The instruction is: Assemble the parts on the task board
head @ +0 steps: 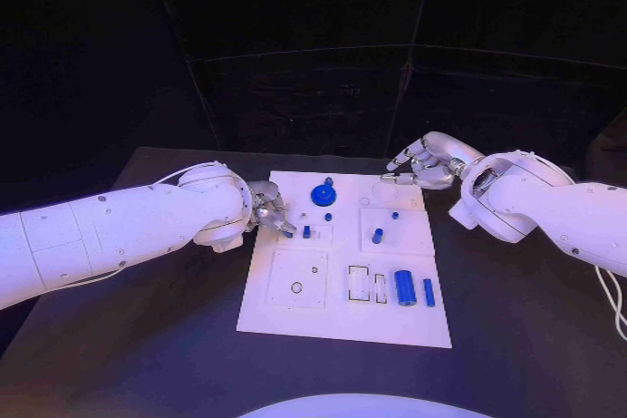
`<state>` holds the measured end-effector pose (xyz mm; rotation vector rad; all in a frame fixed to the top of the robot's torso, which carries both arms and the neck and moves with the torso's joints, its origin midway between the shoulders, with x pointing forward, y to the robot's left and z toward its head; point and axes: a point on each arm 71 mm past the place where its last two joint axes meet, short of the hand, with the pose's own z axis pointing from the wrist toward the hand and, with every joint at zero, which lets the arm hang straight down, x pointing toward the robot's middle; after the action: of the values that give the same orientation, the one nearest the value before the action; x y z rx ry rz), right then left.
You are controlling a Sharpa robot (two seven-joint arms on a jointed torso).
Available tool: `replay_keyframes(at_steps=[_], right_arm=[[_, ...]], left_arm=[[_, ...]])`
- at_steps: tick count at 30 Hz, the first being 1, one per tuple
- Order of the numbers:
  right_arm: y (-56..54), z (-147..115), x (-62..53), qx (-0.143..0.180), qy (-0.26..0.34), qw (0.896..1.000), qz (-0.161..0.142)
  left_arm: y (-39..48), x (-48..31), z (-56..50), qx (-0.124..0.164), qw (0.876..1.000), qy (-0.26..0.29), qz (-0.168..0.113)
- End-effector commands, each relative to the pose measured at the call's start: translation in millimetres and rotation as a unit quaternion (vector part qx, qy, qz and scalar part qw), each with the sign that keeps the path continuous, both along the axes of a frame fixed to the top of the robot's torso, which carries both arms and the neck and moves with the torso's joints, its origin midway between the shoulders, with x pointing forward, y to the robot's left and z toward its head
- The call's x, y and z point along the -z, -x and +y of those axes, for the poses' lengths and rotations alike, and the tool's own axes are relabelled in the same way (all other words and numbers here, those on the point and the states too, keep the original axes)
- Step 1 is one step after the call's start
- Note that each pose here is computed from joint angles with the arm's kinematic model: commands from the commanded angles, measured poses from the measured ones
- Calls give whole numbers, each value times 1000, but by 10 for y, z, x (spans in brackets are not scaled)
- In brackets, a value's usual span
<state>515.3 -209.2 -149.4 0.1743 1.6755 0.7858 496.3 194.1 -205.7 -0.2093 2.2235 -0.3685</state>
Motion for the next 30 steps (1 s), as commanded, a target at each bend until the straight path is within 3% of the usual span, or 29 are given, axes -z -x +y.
replay_keyframes(at_steps=[1,30], right_arm=[[1,8,-17,-2,-3,1000,-4],[-1,22,-19,-4,-5,1000,-5]], left_arm=[[8,28,-15,5,1000,-4,5],[-61,52,-53,4,1000,-11,10]])
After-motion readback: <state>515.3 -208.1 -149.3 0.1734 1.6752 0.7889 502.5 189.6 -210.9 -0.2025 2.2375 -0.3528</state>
